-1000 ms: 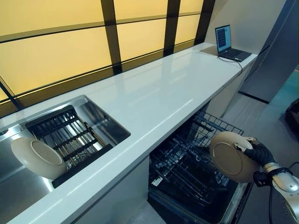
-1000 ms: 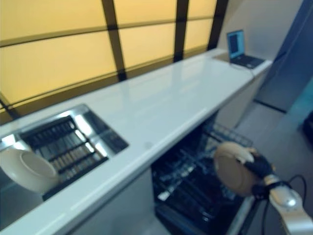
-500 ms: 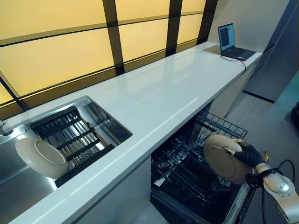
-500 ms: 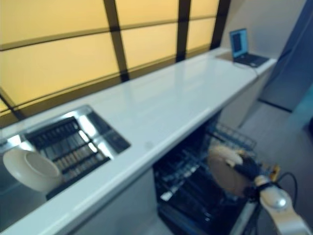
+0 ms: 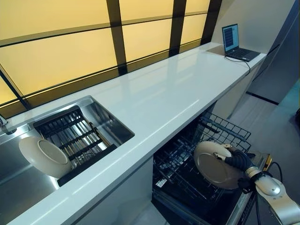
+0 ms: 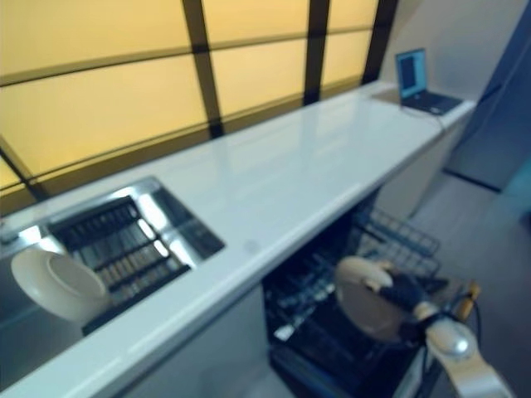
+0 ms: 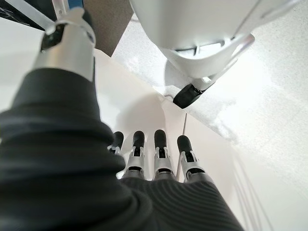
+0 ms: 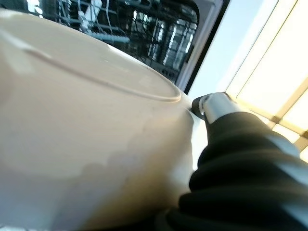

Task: Take plates into dishwasher

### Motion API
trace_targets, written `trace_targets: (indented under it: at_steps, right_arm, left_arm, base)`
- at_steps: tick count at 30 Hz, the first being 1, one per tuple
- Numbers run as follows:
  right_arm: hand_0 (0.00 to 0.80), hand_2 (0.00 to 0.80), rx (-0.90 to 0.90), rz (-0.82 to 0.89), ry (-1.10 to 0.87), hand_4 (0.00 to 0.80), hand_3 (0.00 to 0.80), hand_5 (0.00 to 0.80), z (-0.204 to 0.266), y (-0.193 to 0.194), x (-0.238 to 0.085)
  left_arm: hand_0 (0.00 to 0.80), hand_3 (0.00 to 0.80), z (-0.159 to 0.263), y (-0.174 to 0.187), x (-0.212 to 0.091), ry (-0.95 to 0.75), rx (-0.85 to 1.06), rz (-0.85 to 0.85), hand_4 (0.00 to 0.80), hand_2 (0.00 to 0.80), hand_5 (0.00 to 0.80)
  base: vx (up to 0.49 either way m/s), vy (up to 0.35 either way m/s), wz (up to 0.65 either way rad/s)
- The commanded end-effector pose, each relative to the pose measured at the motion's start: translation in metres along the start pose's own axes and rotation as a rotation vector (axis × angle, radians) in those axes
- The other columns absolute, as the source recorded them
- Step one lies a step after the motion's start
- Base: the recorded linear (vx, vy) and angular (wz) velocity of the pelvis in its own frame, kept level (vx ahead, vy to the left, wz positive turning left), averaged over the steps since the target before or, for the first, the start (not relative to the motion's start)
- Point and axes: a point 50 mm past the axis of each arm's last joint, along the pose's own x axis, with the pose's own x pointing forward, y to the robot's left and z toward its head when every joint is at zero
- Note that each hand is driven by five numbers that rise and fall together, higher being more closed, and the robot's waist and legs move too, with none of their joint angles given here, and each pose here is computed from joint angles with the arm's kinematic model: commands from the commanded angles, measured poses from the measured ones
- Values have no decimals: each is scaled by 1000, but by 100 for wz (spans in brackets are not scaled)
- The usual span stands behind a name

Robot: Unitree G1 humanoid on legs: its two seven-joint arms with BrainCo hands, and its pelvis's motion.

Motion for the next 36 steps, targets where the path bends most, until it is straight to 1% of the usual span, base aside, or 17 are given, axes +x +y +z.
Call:
trace_targets:
  at_steps: [1, 7, 12, 18, 26, 36]
  right_arm:
    - [800, 800, -47, -32, -197, 800, 800, 800, 40, -1, 12]
    - [800, 800, -85, -25, -162, 800, 800, 800, 32, 8, 16]
    - [800, 800, -77, -2, -128, 800, 800, 800, 26, 14, 18]
    - [800, 800, -124, -29, -114, 800, 800, 800, 20, 17, 20]
    - [800, 800, -320, -76, -133, 800, 800, 800, 24, 14, 23]
    - [800, 800, -427, -105, -90, 800, 800, 800, 17, 15, 28]
  left_arm:
    - [0, 0, 21, 19, 3, -50, 41, 41, 0, 0, 0]
    - [0, 0, 23, 16, 4, -52, 54, 32, 0, 0, 0]
    - [0, 0, 23, 14, 4, -56, 55, 27, 0, 0, 0]
    - [0, 0, 24, 13, 4, -54, 64, 21, 0, 0, 0]
    - [0, 0, 22, 11, 4, -51, 79, 13, 0, 0, 0]
    - [0, 0, 27, 7, 5, -63, 98, -7, 0, 0, 0]
  base:
    - [0, 0, 0]
    - [0, 0, 0]
    - [0, 0, 0]
    - [7, 3, 3]
    - [0, 2, 3]
    - [0, 0, 0]
